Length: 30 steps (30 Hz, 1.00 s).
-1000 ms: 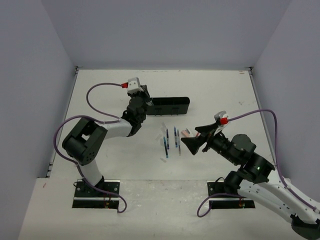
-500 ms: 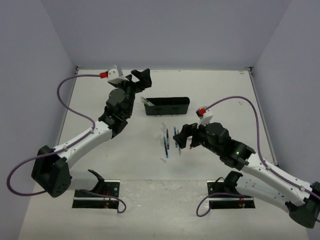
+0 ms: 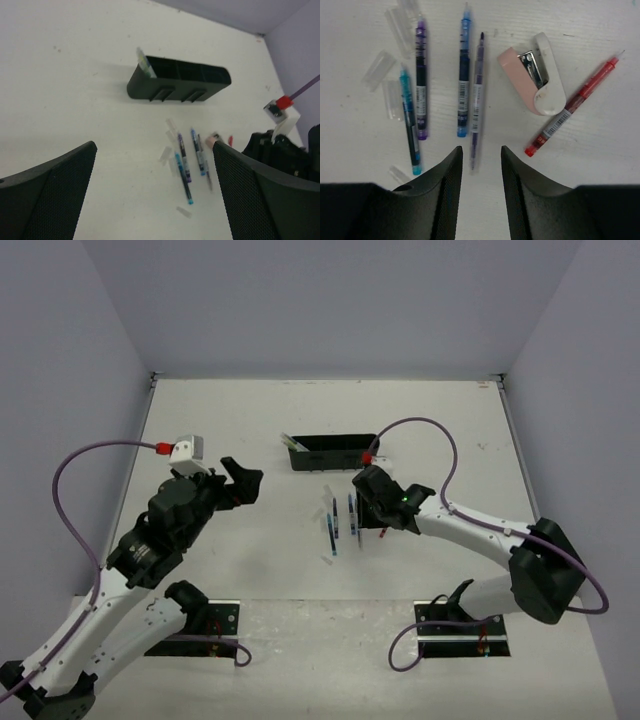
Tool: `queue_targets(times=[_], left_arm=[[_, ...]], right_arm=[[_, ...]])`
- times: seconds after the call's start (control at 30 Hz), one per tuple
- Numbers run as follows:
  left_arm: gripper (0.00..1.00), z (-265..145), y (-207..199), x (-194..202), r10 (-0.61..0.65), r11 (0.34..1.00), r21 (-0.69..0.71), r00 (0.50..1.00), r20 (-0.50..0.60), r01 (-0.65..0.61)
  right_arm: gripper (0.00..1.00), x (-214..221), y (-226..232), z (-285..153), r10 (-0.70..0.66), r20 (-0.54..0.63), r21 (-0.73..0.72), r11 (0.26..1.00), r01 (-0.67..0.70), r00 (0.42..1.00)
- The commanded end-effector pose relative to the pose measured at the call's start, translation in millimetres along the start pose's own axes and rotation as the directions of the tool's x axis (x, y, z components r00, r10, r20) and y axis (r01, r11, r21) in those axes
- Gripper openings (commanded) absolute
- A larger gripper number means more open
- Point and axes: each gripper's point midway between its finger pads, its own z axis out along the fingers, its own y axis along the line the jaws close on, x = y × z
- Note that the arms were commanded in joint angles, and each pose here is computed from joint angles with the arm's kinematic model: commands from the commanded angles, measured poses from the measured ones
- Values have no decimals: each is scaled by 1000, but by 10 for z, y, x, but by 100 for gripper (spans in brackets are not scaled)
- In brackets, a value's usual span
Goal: Sort the stationery into containers
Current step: Pick up the pen from the center of the board.
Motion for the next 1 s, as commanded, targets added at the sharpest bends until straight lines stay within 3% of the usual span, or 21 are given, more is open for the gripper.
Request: queue_targets(times=[0.0,0.6,0.97], left_arm=[[100,-271,278,269,104,993,-48,987,-122,-110],[100,-252,196,364,113,994,27,986,-126,-110],[100,-266,185,357,108,994,36,987,-118,-104]], right_arm=[[37,-199,-80,43,23,-3,26,999,-23,1000],[22,-59,112,380,3,-135,-35,999,-8,991],[22,28,112,454,3,-165,-29,1000,-8,986]])
